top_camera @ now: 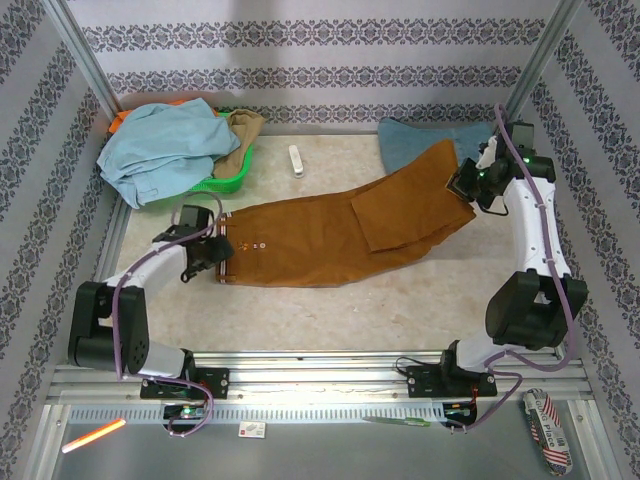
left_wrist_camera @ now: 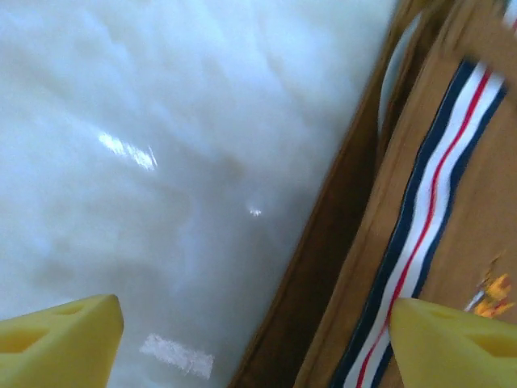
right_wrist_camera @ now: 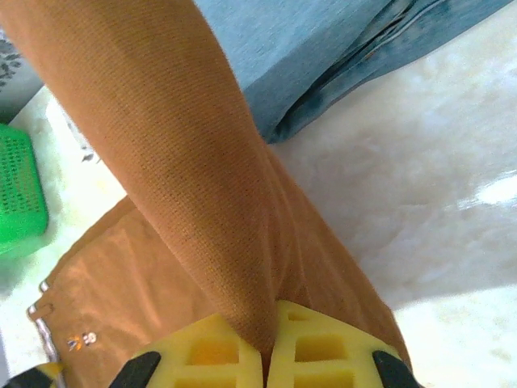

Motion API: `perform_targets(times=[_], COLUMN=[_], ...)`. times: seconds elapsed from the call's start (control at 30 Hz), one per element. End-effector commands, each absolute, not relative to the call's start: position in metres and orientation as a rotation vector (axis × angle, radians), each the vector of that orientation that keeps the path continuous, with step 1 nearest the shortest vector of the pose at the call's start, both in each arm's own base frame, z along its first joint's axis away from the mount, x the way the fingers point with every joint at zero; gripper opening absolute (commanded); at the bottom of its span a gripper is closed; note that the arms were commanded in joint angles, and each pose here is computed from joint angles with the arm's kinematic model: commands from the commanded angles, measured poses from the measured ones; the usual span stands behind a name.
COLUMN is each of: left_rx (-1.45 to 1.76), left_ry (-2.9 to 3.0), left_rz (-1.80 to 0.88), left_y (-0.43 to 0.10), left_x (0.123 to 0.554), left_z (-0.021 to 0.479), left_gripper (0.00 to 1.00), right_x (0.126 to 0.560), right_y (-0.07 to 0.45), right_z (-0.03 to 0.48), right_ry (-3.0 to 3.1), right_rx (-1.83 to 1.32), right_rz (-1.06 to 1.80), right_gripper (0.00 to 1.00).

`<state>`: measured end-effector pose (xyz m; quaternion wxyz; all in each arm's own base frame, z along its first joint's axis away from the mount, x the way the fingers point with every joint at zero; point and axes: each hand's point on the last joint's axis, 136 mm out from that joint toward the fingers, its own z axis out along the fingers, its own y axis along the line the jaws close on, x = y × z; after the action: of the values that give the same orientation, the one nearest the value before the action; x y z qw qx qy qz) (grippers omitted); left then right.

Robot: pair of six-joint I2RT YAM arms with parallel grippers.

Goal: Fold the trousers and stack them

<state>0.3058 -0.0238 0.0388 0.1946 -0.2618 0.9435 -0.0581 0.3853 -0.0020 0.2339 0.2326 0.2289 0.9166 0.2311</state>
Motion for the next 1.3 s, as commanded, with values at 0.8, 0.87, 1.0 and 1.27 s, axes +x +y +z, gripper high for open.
perform_targets(times=[0.8,0.87,1.0,1.27], left_rx=[-0.254,-0.261,-0.273,-0.29], left_ry=[2.647,2.641,2.624,2.604], left_rz=[-0.753,-0.766,-0.788,-0.84], left_y=[-0.229,-0.229,-0.23,-0.231], left_x=[0.26,0.26,0.26,0.256], left_z=[0.02,0.019,0.019,0.016], left_gripper=[0.0,0.0,0.0,0.0], right_x=[0.312,0.305,0.301,0.3], right_y=[0.261,0.28,0.308,0.339], right_z=[0.253,0.235,0.201,0.16], right_ry=[2.67,2.719,2.766,2.812], right_rx=[0.191,0.162,0.21,0.218], right_rz=[0.96,0.929,0.901,0.771], right_gripper=[0.0,0.0,0.0,0.0])
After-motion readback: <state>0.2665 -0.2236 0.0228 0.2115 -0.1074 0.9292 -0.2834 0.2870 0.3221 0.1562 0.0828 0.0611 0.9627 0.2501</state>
